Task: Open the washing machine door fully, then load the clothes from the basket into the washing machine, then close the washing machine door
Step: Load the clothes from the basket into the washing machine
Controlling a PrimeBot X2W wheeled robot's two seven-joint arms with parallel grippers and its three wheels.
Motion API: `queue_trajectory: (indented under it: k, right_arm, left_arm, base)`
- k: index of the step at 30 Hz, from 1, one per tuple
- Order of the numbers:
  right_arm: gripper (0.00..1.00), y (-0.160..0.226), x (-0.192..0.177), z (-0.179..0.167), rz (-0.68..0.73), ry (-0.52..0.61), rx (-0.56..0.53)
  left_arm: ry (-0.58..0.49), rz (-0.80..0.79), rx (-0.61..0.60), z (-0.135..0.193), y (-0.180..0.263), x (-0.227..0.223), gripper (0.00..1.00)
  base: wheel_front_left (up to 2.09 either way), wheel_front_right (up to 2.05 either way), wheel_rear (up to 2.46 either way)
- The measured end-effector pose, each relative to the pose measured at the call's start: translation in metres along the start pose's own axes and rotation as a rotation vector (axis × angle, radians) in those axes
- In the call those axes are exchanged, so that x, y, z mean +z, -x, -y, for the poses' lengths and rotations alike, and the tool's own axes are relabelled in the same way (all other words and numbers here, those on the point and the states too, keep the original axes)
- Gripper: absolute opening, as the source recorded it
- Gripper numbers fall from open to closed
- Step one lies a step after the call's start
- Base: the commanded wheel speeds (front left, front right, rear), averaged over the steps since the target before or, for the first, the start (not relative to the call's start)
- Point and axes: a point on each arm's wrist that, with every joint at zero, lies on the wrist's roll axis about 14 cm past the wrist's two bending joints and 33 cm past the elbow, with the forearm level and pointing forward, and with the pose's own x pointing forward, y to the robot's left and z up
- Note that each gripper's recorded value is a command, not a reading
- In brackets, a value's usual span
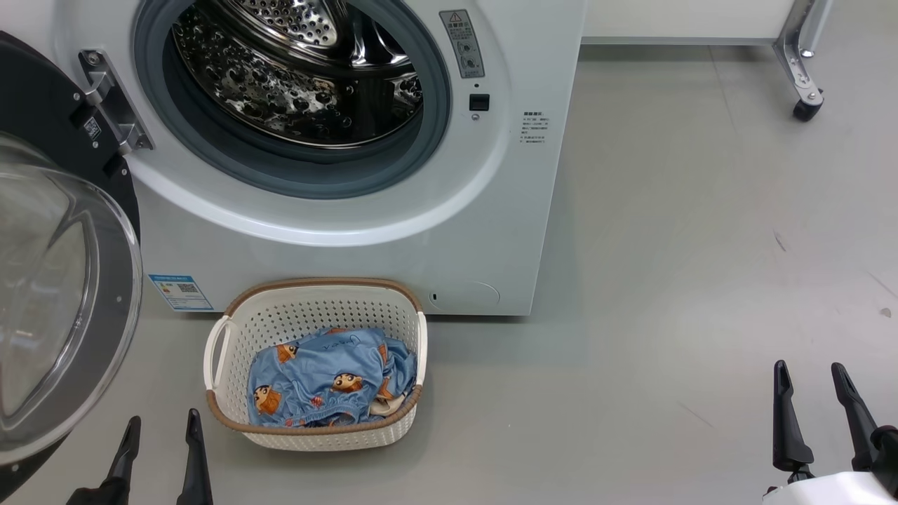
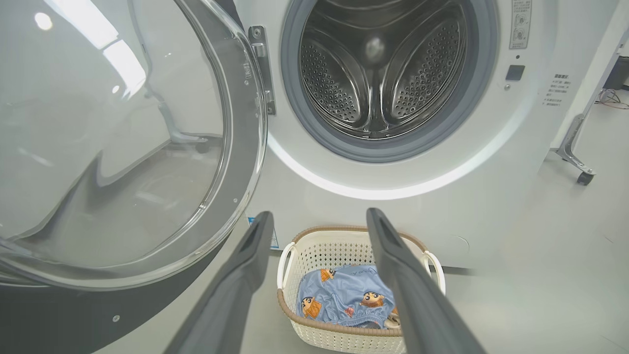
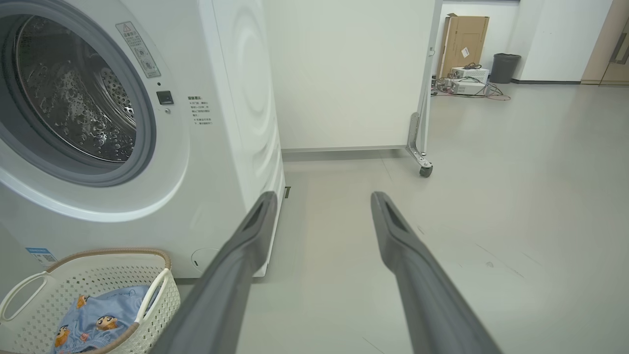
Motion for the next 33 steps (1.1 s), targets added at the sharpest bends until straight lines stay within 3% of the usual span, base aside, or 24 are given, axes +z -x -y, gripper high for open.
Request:
queue_trajectory:
  k: [15, 33]
  right_arm:
    - [1.00, -0.0009, -0.0054, 0.0006, -0.018, -0.004, -0.006]
    - [1.00, -0.0007, -0.0083, 0.0009, -0.027, -0.007, -0.011]
  left_arm:
    - [-0.008, -0.007, -0.014, 0.0038, -0.0040, -0.0012, 1.00]
    - [-0.013, -0.013, -0.023, 0.0066, -0.0064, -0.0027, 1.00]
  base:
    - [0.68, -0.90, 0.22]
    - [0.15, -0.15, 0.00]
